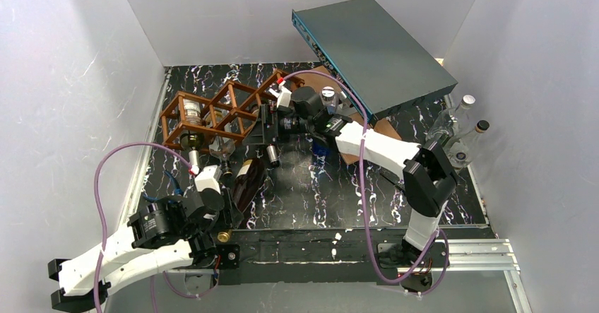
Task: Take the wine bottle off the wine rack
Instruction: Pick up the wine bottle from the wine rack.
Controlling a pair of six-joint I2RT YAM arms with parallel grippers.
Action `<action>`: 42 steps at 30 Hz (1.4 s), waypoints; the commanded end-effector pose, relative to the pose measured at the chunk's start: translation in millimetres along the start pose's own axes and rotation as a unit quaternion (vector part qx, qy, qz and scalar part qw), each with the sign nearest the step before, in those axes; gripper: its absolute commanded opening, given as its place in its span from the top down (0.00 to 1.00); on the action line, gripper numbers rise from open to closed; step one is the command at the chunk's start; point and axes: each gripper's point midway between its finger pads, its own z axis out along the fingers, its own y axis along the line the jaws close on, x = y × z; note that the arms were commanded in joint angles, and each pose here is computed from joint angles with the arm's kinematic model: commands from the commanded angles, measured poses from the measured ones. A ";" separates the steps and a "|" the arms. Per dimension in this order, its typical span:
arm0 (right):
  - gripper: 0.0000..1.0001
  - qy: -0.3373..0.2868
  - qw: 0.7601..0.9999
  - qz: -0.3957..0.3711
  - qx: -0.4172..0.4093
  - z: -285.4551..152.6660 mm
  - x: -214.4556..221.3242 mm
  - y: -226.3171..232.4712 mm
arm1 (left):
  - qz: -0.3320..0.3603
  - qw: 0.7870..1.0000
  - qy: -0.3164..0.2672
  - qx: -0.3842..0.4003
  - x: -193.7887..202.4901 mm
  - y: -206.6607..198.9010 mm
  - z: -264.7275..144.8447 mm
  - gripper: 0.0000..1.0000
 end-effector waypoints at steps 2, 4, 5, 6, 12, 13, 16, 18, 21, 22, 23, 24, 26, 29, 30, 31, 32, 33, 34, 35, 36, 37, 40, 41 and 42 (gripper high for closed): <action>0.02 -0.024 0.993 -0.082 -0.084 -25.7 -18.6 73.6 | -0.037 0.994 -0.063 0.084 -38.3 -43.6 -17.9 1.00; 0.02 -0.022 0.990 -0.104 -0.093 -31.8 -18.7 83.9 | -0.037 0.994 -0.058 0.086 -37.4 -45.1 -19.5 1.00; 0.02 -0.021 0.988 -0.115 -0.098 -35.1 -18.8 88.2 | -0.037 0.994 -0.053 0.085 -36.3 -45.6 -19.9 1.00; 0.02 -0.020 0.987 -0.122 -0.100 -38.3 -18.6 91.7 | -0.037 0.994 -0.050 0.086 -35.4 -46.0 -20.6 1.00; 0.02 0.000 0.970 -0.195 -0.147 -59.2 -11.2 117.7 | -0.047 0.995 -0.027 0.088 -29.9 -46.9 -28.3 1.00; 0.02 0.002 0.967 -0.207 -0.151 -62.2 -10.6 120.4 | -0.048 0.995 -0.022 0.089 -28.6 -46.9 -29.9 1.00; 0.02 0.010 0.949 -0.262 -0.173 -72.8 -6.1 129.3 | -0.055 0.994 -0.004 0.093 -24.4 -49.0 -35.8 1.00; 0.02 0.014 0.939 -0.297 -0.171 -78.5 -3.3 129.1 | -0.062 0.993 0.007 0.096 -22.2 -51.6 -39.6 1.00; 0.02 0.019 0.921 -0.348 -0.173 -86.2 2.3 126.4 | -0.067 0.992 0.024 0.101 -19.1 -56.3 -44.0 1.00; 0.02 0.021 0.918 -0.355 -0.177 -88.9 5.2 126.8 | -0.068 0.992 0.030 0.101 -18.0 -57.7 -45.0 1.00; 0.02 0.028 0.917 -0.355 -0.180 -90.6 10.6 124.2 | -0.068 0.992 0.035 0.103 -17.2 -59.7 -46.0 1.00; 0.02 0.035 0.916 -0.353 -0.187 -92.9 16.7 123.2 | -0.068 0.991 0.040 0.104 -16.5 -61.7 -46.8 1.00; 0.02 0.053 0.908 -0.357 -0.214 -99.2 30.8 124.0 | -0.067 0.991 0.052 0.105 -14.5 -65.6 -47.7 1.00; 0.02 0.072 0.888 -0.382 -0.244 -106.7 46.9 122.0 | -0.066 0.990 0.066 0.109 -12.4 -71.6 -50.0 1.00; 0.02 0.073 0.881 -0.401 -0.242 -108.3 48.7 119.0 | -0.065 0.989 0.070 0.110 -12.2 -73.7 -50.7 1.00; 0.02 0.075 0.872 -0.423 -0.233 -109.6 50.2 113.3 | -0.065 0.989 0.073 0.113 -12.5 -76.6 -52.1 1.00; 0.02 0.077 0.864 -0.445 -0.222 -111.4 50.9 107.6 | -0.063 0.988 0.076 0.115 -12.6 -78.7 -52.9 1.00; 0.02 0.081 0.854 -0.469 -0.211 -113.0 52.0 101.3 | -0.061 0.988 0.081 0.116 -12.1 -81.0 -53.5 1.00; 0.02 0.084 0.845 -0.489 -0.201 -116.0 53.3 96.0 | -0.059 0.988 0.083 0.117 -12.4 -83.1 -54.2 1.00; 0.02 0.087 0.833 -0.510 -0.194 -118.6 54.6 91.0 | -0.056 0.988 0.087 0.119 -12.5 -85.4 -55.1 1.00; 0.02 0.093 0.824 -0.526 -0.189 -121.2 57.6 85.0 | -0.054 0.987 0.091 0.120 -12.4 -87.8 -56.2 1.00; 0.02 0.097 0.814 -0.541 -0.186 -123.7 60.0 81.4 | -0.052 0.987 0.094 0.121 -12.5 -89.9 -56.8 1.00; 0.02 0.111 0.788 -0.576 -0.187 -129.9 70.4 69.8 | -0.047 0.986 0.106 0.124 -13.4 -97.7 -59.6 1.00; 0.01 0.115 0.780 -0.586 -0.189 -131.3 74.3 65.9 | -0.045 0.985 0.108 0.124 -14.3 -100.7 -60.4 1.00; 0.01 0.117 0.774 -0.592 -0.191 -131.5 77.6 62.1 | -0.042 0.985 0.110 0.127 -15.8 -103.9 -61.7 1.00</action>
